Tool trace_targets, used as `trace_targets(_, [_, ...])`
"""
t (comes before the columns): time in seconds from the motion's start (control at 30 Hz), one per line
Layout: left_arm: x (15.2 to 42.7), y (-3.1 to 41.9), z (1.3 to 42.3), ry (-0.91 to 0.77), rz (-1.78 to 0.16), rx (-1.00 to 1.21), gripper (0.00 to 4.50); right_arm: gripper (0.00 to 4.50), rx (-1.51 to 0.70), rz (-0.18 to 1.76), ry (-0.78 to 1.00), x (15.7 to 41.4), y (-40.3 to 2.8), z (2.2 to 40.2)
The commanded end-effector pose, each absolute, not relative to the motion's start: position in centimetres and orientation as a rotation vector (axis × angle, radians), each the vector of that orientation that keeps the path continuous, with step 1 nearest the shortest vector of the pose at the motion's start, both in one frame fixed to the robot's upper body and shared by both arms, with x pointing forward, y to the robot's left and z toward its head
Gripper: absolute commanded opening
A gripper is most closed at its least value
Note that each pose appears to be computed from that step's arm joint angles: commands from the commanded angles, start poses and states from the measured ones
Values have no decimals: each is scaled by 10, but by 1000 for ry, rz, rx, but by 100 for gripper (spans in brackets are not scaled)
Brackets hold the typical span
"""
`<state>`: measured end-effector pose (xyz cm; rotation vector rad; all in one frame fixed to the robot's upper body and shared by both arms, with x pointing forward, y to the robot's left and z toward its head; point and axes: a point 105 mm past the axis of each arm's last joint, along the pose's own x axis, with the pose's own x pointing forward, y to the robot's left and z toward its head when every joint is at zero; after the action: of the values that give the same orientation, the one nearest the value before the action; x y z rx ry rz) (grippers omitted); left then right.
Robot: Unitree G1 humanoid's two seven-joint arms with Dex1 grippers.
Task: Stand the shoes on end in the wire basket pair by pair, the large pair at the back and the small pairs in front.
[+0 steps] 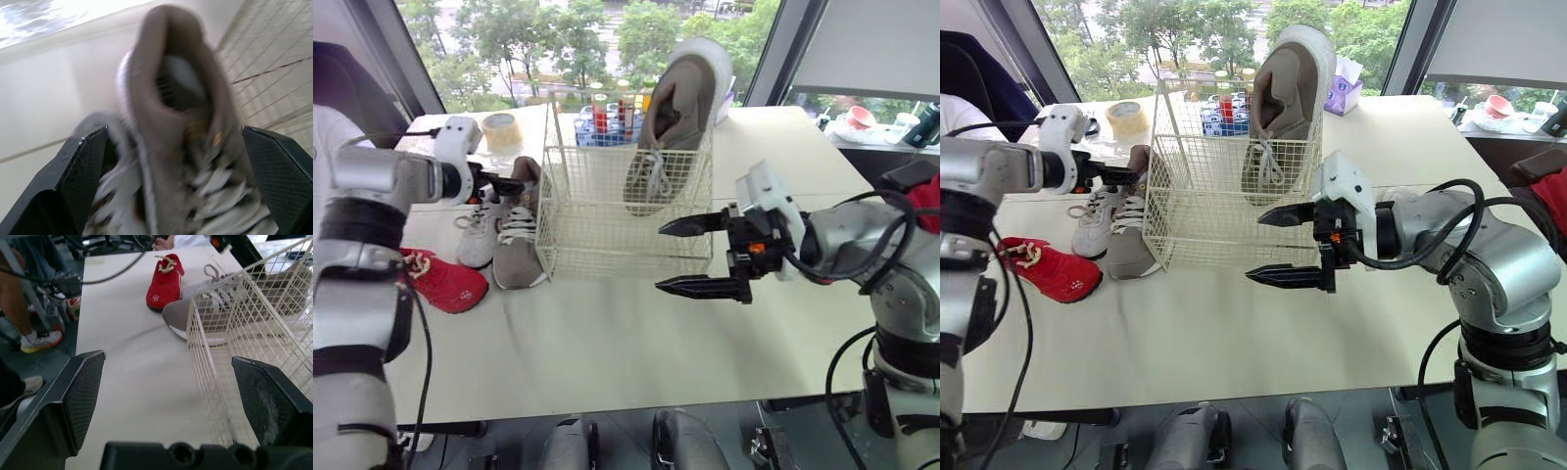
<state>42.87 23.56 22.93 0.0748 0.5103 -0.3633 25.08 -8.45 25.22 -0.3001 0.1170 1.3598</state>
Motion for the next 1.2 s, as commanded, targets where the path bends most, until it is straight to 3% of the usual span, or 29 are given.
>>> trace_targets(0.03, [436,234,233,506,-374,142,450,445,-299,1310,56,250,-85,261])
trace_targets(0.13, [438,230,215,574,-368,126,450,445,-290,1288,41,252,-83,262])
trace_targets(0.17, [439,228,210,589,-367,104,424,450,-286,1280,36,253,-83,263])
trace_targets(0.23, [440,226,201,614,-345,55,366,450,-282,1266,30,255,-83,263])
trace_targets(0.43, [440,221,181,656,-337,-6,94,450,-282,1230,21,260,-84,262])
trace_targets(0.5, [441,218,184,633,-348,-26,48,450,-279,1225,17,261,-84,263])
trace_targets(0.7, [448,233,245,419,-280,-196,48,450,-258,1230,-1,258,-90,274])
trace_targets(0.83, [442,261,315,182,-205,-342,48,450,-172,1260,-65,250,-98,301])
trace_targets(1.03, [415,277,411,-138,-176,-324,48,450,-105,1249,-106,250,-103,319])
trace_targets(1.2, [408,252,425,-201,-292,-146,48,450,-100,1251,-99,251,-100,316])
